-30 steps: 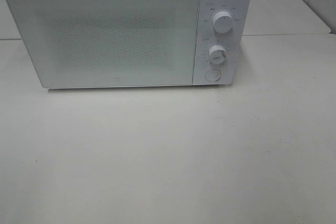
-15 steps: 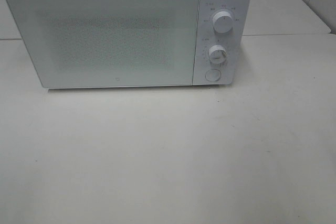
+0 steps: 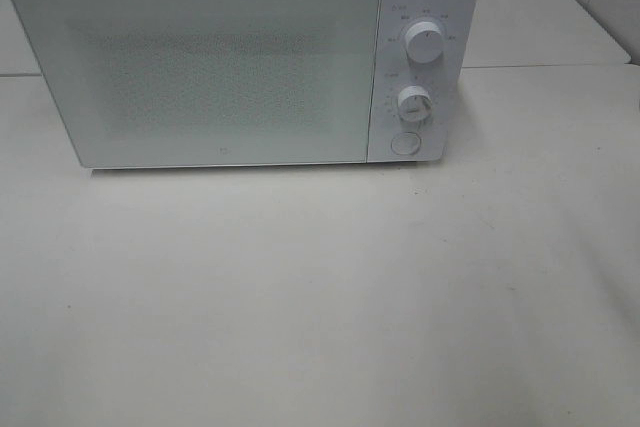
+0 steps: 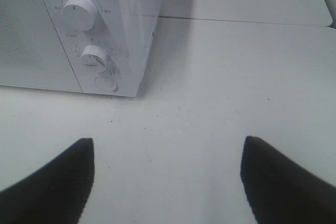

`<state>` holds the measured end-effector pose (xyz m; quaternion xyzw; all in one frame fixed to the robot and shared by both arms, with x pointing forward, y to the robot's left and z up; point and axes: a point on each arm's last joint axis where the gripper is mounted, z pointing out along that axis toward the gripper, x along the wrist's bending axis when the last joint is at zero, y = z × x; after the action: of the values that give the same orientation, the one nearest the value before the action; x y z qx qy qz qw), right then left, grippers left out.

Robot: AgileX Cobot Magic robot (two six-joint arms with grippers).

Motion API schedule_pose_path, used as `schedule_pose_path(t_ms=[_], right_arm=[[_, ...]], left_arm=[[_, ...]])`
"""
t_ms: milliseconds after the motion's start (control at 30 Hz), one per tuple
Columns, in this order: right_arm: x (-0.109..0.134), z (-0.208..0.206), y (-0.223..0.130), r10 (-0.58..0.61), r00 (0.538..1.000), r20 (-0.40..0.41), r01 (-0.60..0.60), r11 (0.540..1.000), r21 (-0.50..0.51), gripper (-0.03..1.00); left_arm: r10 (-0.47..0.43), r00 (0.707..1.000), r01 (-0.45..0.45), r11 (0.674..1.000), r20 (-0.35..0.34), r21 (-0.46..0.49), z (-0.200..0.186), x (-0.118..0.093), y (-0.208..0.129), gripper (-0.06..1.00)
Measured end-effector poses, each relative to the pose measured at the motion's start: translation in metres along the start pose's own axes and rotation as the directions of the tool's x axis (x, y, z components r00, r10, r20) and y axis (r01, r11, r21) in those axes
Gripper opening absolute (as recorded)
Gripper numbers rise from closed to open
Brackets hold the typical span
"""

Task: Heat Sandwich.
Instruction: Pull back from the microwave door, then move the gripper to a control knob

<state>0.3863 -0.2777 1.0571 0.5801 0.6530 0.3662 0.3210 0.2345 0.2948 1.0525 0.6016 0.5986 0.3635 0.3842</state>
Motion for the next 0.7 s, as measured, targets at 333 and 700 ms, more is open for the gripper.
schedule_pose_path(t_ms=[333,700], right_arm=[[0.003,0.036,0.01,0.012,1.0,-0.017,-0.013,0.998,-0.056,0.75],[0.006,0.073,0.017,0.032,0.999,-0.043,-0.038,0.987,-0.158,0.75]], left_arm=[[0.0,1.0,0.0,1.0,0.0,0.0,0.0,0.0,0.0,0.97],[0.0,1.0,0.0,1.0,0.0,0.0,0.0,0.0,0.0,0.97]])
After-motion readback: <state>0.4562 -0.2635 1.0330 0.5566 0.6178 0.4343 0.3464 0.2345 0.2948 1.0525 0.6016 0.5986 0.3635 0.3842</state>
